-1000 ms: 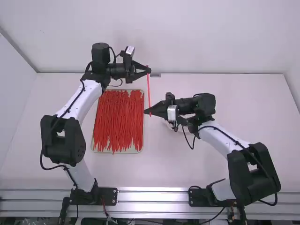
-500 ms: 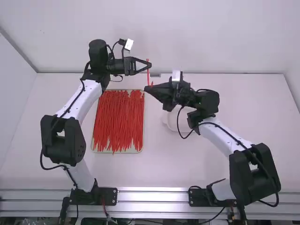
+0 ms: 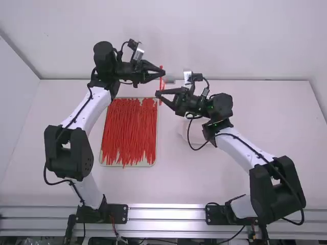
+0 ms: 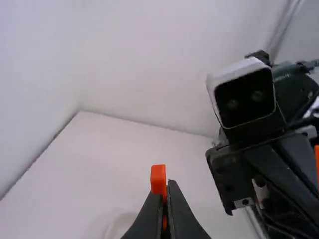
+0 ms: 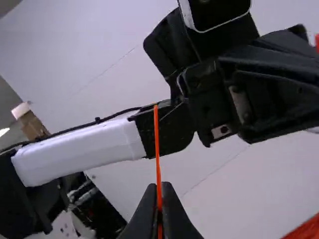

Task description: Fasten the cable tie

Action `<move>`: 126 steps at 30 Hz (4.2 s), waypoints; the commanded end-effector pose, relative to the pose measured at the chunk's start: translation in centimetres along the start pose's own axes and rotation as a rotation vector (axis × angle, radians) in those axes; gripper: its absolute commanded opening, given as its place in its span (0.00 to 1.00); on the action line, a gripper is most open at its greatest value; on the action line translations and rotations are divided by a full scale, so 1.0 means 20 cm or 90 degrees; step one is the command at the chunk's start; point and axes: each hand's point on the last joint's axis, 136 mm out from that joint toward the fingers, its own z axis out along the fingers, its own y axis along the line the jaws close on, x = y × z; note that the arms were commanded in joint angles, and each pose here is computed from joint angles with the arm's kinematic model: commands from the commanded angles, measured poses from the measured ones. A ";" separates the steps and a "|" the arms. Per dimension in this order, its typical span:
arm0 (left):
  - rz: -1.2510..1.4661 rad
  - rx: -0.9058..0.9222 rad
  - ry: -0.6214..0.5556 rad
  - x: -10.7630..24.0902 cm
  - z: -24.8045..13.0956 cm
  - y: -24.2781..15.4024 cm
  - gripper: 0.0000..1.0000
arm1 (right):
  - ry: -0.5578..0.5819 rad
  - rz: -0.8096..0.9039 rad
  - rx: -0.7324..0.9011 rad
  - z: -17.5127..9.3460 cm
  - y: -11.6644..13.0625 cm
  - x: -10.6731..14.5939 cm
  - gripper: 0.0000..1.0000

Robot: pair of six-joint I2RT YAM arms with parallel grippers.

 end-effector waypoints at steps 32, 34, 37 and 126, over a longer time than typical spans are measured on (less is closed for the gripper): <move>0.247 0.051 0.004 0.02 -0.04 -0.07 0.03 | -0.054 0.141 0.055 0.06 -0.08 -0.05 0.00; 0.247 0.049 0.004 0.02 -0.04 -0.06 0.02 | -0.060 0.141 0.059 0.06 -0.08 -0.06 0.00; 0.247 0.054 0.004 0.02 -0.03 -0.07 0.02 | -0.058 0.142 0.056 0.07 -0.08 -0.05 0.00; 0.264 0.074 0.003 0.15 0.03 -0.09 0.01 | -0.055 0.177 0.129 0.04 -0.22 0.00 0.00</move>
